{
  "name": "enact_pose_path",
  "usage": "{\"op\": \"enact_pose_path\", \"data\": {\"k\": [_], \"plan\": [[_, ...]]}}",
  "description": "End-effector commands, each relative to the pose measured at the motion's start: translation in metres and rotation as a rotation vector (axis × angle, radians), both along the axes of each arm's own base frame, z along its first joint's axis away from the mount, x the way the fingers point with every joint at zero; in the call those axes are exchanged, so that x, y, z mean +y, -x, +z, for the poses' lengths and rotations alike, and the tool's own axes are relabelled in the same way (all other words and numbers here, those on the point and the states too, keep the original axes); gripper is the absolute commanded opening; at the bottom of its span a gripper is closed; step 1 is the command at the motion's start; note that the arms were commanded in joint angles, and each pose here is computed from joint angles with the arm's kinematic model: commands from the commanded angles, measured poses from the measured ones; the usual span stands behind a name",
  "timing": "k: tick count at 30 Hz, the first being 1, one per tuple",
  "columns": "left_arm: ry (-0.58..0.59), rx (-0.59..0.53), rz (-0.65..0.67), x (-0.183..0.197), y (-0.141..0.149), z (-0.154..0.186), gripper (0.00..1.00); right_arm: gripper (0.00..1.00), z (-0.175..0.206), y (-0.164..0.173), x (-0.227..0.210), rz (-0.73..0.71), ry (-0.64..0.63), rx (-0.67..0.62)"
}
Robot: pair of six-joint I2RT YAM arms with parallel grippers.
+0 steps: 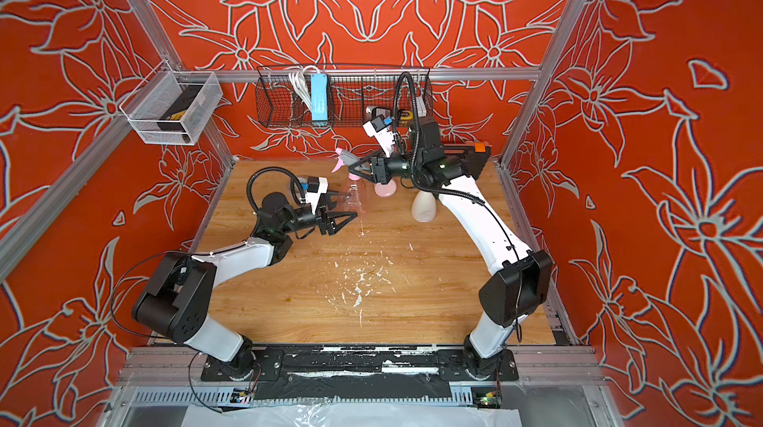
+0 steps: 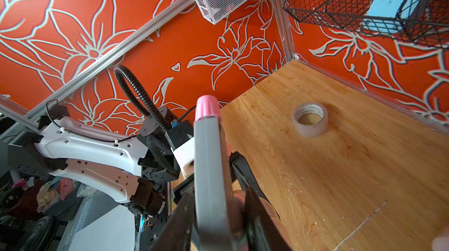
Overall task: Attach spray nozzles to spray bottles
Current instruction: Screw the spray nozzle on the spray bottle.
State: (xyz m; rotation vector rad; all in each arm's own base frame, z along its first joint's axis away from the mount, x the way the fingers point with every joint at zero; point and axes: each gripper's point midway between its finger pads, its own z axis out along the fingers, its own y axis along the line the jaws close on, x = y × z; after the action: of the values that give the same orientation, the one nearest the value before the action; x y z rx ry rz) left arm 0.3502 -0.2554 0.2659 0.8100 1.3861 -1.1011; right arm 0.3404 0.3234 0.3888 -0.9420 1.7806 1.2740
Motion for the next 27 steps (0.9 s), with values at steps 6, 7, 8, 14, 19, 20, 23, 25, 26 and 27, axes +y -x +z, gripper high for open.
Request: {"op": "enact_pose_path", "data": {"k": [6, 7, 8, 14, 19, 20, 23, 25, 26, 27], "plan": [[0.048, -0.109, 0.154, 0.016, -0.017, 0.037, 0.44, 0.24, -0.018, 0.017, 0.009, -0.028, 0.099, -0.011], [0.051, -0.112, 0.177, 0.018, -0.020, 0.038, 0.44, 0.24, -0.022, 0.017, 0.011, -0.037, 0.114, -0.008], [0.057, -0.118, 0.200, 0.020, -0.022, 0.041, 0.43, 0.22, -0.026, 0.017, 0.012, -0.050, 0.131, -0.004], [0.089, -0.116, 0.388, 0.036, -0.044, 0.047, 0.44, 0.08, -0.059, 0.002, 0.009, -0.274, 0.309, 0.017], [0.074, -0.113, 0.606, 0.041, -0.060, 0.039, 0.44, 0.03, -0.077, -0.004, 0.006, -0.486, 0.402, 0.054], [0.069, -0.117, 0.640, 0.040, -0.060, 0.036, 0.44, 0.02, -0.080, -0.004, 0.005, -0.523, 0.409, 0.068], [0.063, -0.114, 0.733, 0.038, -0.061, 0.030, 0.44, 0.00, -0.089, -0.007, -0.003, -0.620, 0.446, 0.060], [0.061, -0.103, 0.763, 0.037, -0.061, 0.024, 0.44, 0.00, -0.094, -0.003, -0.002, -0.617, 0.434, 0.064], [0.061, -0.094, 0.761, 0.036, -0.059, 0.020, 0.46, 0.00, -0.096, 0.000, -0.001, -0.607, 0.422, 0.066], [0.064, -0.091, 0.749, 0.035, -0.057, 0.018, 0.47, 0.00, -0.096, 0.001, -0.003, -0.614, 0.415, 0.064]]}}
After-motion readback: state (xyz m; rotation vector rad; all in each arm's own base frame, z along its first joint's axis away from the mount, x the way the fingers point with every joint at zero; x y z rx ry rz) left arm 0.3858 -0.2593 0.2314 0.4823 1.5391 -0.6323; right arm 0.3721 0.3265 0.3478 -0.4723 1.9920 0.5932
